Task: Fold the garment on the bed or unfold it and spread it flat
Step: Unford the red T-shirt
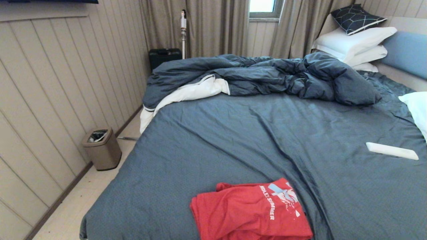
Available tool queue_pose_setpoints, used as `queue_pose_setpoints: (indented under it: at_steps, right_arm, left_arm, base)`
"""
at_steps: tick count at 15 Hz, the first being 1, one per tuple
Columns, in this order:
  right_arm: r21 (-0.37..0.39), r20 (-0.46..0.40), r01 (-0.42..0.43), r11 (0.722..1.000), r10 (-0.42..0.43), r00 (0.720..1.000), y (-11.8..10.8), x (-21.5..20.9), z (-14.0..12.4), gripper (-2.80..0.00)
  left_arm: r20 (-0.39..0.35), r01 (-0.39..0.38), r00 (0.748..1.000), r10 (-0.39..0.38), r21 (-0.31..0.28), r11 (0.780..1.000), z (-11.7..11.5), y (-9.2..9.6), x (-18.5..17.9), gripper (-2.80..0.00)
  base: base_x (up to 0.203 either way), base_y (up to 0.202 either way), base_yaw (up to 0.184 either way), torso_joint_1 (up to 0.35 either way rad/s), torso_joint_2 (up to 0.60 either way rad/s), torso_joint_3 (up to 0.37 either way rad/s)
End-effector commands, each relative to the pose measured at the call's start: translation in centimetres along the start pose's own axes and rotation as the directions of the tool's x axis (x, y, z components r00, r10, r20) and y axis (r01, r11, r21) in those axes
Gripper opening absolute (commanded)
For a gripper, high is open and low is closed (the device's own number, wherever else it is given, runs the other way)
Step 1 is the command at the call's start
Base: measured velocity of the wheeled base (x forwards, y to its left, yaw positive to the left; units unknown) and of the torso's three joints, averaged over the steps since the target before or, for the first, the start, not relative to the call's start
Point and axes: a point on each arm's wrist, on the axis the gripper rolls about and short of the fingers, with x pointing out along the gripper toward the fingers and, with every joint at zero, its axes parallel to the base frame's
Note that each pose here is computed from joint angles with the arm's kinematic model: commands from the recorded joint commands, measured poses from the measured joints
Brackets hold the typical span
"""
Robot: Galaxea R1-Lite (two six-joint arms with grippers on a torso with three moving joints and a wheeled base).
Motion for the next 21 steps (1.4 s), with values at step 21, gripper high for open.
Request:
queue_pose_setpoints:
  at_steps: [21]
  right_arm:
    - [0.328,-0.643,-0.115,0.937,0.311,0.700,1.6,27.2,15.3,-2.80]
  left_arm:
    - [-0.012,-0.001,1.000,0.001,0.001,1.000,-0.1,0.0,0.0,-2.80]
  base:
    - [0.000,0.000,0.000,0.000,0.00,0.000]
